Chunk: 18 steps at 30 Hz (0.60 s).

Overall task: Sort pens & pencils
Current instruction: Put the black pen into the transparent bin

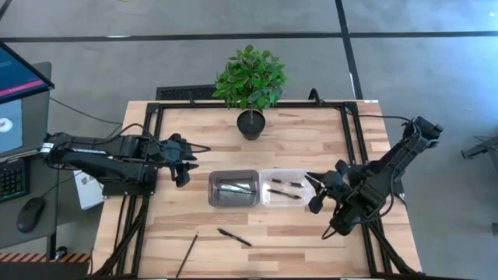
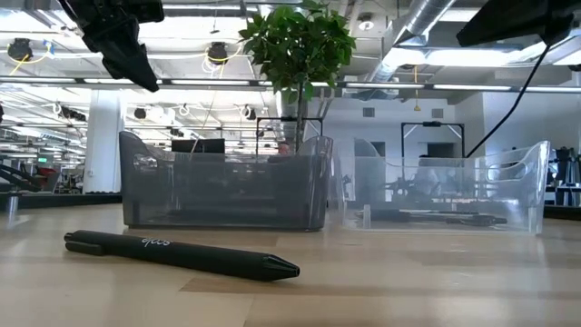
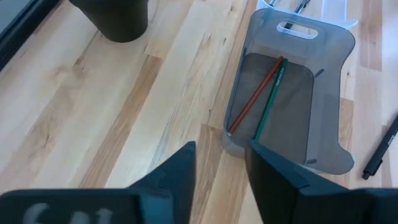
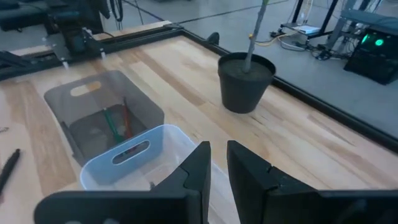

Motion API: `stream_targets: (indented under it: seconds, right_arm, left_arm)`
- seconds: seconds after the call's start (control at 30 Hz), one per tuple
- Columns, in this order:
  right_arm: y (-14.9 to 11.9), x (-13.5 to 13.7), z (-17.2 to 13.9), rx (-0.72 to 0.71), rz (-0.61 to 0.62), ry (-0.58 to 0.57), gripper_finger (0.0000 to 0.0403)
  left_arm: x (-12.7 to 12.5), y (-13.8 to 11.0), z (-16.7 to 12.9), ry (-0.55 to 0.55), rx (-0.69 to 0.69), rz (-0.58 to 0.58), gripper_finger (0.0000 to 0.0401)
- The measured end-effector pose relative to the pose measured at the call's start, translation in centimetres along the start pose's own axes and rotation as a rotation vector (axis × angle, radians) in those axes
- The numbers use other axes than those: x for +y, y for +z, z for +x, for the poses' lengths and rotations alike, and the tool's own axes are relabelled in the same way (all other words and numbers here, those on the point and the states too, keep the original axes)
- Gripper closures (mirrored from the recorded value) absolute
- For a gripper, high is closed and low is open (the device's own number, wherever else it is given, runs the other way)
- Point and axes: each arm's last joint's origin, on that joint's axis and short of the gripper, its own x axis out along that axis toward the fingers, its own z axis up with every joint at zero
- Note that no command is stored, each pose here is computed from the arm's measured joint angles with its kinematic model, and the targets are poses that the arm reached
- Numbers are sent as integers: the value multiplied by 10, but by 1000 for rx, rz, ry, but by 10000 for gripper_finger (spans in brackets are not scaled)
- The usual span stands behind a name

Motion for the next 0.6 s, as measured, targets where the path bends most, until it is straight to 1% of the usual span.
stream_targets:
  seconds: [0.1,0.2,0.33,0.4,0.47,0.6]
  right_arm:
    - [1,-1,2,1,-8,-10,325]
    - [1,-1,4,2,-6,-17,325]
    - [1,-1,4,2,-7,-18,325]
    - [1,-1,4,2,-7,-18,325]
    - [1,-1,4,3,-7,-18,325]
    - [2,-1,5,3,-5,-22,325]
  left_arm:
    - [0,0,0,-9,1,-15,246]
    - [0,0,0,-9,1,-79,227]
    - [0,1,0,8,-18,-91,217]
    - [-1,4,0,-6,-46,-96,216]
    - [-4,7,-1,-66,-65,-75,217]
    - [-20,16,-2,-284,-139,51,223]
